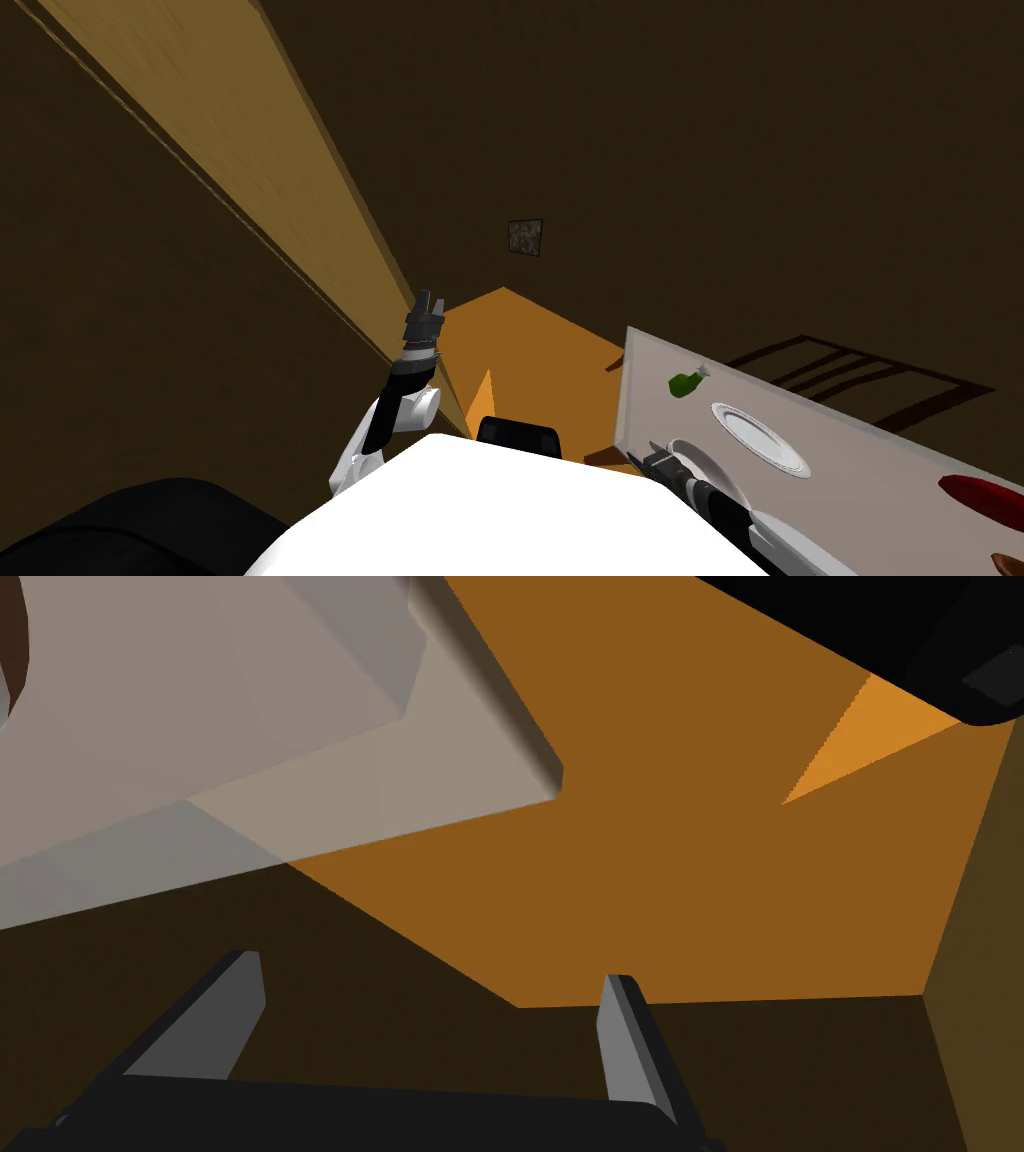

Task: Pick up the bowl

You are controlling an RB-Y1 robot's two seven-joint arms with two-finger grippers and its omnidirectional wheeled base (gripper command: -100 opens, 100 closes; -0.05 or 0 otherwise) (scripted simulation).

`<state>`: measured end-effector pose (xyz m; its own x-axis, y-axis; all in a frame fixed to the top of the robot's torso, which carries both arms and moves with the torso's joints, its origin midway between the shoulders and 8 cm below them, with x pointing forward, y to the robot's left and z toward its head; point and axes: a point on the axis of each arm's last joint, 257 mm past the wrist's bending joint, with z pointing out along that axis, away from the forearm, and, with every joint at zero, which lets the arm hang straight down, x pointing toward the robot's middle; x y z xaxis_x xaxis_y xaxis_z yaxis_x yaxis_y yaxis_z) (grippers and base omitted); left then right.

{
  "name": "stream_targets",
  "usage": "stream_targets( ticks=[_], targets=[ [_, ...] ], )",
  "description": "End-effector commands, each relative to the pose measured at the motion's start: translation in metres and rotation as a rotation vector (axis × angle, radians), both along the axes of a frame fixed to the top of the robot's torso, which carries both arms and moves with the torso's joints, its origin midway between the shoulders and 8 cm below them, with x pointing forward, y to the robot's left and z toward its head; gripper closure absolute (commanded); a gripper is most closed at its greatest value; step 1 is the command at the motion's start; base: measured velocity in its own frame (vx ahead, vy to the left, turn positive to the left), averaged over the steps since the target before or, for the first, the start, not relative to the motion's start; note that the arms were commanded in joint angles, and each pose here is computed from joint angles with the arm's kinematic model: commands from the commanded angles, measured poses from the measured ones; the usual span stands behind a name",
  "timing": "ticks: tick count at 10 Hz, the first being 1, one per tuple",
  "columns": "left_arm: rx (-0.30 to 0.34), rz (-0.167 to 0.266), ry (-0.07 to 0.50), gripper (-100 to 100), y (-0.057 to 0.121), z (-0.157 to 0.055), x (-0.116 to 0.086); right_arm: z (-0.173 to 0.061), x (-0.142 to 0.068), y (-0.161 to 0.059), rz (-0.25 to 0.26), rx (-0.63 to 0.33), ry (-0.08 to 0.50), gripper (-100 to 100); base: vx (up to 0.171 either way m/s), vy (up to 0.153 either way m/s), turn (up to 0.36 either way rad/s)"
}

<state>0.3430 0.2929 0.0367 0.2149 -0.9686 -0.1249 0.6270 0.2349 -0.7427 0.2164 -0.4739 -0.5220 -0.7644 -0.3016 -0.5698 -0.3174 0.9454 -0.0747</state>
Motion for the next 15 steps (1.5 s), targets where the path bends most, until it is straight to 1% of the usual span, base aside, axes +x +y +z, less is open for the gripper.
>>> stream_targets(
  ticks=[1,3,4,5,6,8,9,10,11,12,13,15],
  targets=[
    [0.0,0.0,0.0,0,0.0,0.0,0.0,-0.001,-0.012,-0.021,-0.004,-0.039,0.028,-100,0.006,-0.004,0.057],
    [0.0,0.0,0.0,0,0.0,0.0,0.0,-0.005,-0.043,-0.064,0.016,-0.137,0.102,-100,0.01,-0.002,0.115],
    [0.0,0.0,0.0,0,0.0,0.0,0.0,-0.005,-0.047,-0.068,0.009,-0.144,0.109,-100,0.01,-0.009,0.045],
    [0.0,0.0,0.0,0,0.0,0.0,0.0,-0.005,-0.061,-0.085,0.018,-0.183,0.141,-100,0.007,-0.004,0.082],
    [0.0,-0.001,0.0,0,0.0,0.0,0.0,-0.006,-0.063,-0.088,0.015,-0.186,0.145,-100,0.005,-0.006,0.033],
    [-0.001,-0.001,0.0,0,0.0,0.0,0.0,-0.004,-0.089,-0.117,0.025,-0.25,0.203,-100,0.005,-0.004,0.076],
    [-0.001,-0.002,0.0,0,-0.001,0.0,0.0,-0.003,-0.106,-0.132,0.032,-0.283,0.239,-100,0.01,-0.008,0.094],
    [-0.001,-0.002,0.0,0,-0.001,0.0,0.0,-0.002,-0.093,-0.126,0.029,-0.263,0.218,-100,0.006,-0.008,0.018],
    [-0.001,-0.002,0.0,0,-0.001,0.0,0.0,-0.002,-0.095,-0.128,0.029,-0.267,0.222,0,0.0,0.0,0.0],
    [-0.001,-0.002,0.0,0,-0.001,0.0,0.0,-0.013,-0.099,-0.119,0.018,-0.262,0.227,-100,0.021,-0.042,0.086],
    [-0.001,-0.002,0.0,0,-0.001,0.0,0.0,-0.016,-0.101,-0.116,0.015,-0.261,0.229,-100,0.026,-0.073,0.055],
    [-0.001,-0.002,0.0,0,-0.001,0.0,0.0,-0.031,-0.107,-0.104,0.003,-0.255,0.237,-100,0.02,-0.075,0.058]
  ],
)
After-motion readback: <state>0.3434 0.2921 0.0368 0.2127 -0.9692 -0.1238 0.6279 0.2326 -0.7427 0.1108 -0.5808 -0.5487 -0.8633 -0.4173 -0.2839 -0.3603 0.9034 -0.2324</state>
